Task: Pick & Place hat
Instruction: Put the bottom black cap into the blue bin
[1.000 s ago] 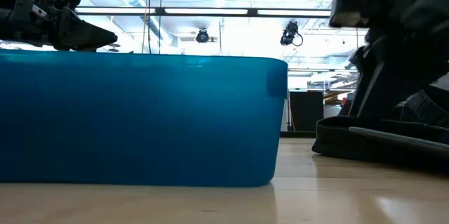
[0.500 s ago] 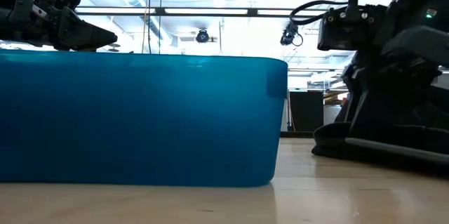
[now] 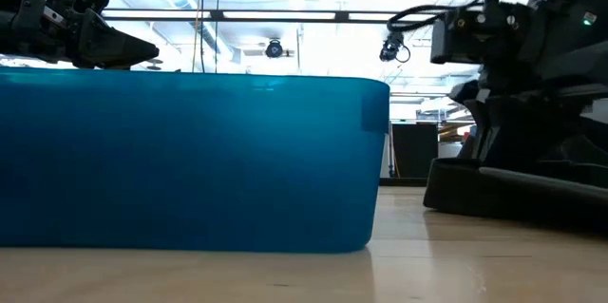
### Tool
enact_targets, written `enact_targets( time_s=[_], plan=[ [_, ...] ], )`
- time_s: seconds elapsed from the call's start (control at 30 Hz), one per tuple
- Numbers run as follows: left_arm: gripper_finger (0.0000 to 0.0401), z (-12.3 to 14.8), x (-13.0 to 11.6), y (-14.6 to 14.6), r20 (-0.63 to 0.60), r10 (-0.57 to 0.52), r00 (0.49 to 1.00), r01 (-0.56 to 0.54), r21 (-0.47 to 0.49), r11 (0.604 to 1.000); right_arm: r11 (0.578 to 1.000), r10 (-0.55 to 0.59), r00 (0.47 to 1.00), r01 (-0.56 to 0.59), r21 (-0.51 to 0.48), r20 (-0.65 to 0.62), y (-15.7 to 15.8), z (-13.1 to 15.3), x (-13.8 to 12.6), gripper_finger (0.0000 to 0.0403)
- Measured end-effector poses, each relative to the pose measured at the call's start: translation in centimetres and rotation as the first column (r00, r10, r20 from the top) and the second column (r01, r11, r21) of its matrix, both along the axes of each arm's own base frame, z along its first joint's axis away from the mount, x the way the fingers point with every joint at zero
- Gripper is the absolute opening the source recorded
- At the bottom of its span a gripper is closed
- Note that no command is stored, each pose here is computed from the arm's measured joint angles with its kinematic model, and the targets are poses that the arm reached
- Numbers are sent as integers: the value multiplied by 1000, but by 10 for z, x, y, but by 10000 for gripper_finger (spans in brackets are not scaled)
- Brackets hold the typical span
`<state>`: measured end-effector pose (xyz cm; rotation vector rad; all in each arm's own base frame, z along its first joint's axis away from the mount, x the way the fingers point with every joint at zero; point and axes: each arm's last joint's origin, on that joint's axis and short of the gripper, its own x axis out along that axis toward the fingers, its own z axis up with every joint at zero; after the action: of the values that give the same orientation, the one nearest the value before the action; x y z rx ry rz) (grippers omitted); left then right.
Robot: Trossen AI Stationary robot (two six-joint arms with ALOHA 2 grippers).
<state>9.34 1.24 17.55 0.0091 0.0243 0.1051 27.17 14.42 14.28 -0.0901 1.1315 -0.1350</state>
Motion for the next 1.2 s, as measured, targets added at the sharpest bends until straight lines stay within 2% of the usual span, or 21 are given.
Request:
enact_targets(
  time_s=[0.1, 0.3, 0.47, 0.67, 0.87, 1.2],
  plan=[
    [58, 0, 0, 0, 0, 0, 1000, 0, 0, 1000, 999, 14, 1000, -13, -51, 21, 3, 9, 4, 5],
    [58, 0, 0, 0, 0, 0, 1000, 0, 0, 1000, 967, 93, 987, -58, -248, 130, 21, 38, 12, 4],
    [58, 0, 0, 0, 0, 0, 1000, 0, 0, 1000, 908, 128, 969, -28, -418, 213, 36, 68, 13, 3],
    [58, 0, 0, 0, 0, 0, 1000, 0, 0, 1000, 816, 161, 927, 69, -574, 339, 50, 101, 16, 3],
    [58, 0, 0, 0, 0, 0, 1000, 0, 0, 1000, 728, 194, 894, 144, -671, 403, 55, 120, 23, 5],
    [58, 0, 0, 0, 0, 0, 1000, 0, 0, 1000, 614, 196, 850, 282, -737, 489, 61, 141, 37, 4]
  ],
)
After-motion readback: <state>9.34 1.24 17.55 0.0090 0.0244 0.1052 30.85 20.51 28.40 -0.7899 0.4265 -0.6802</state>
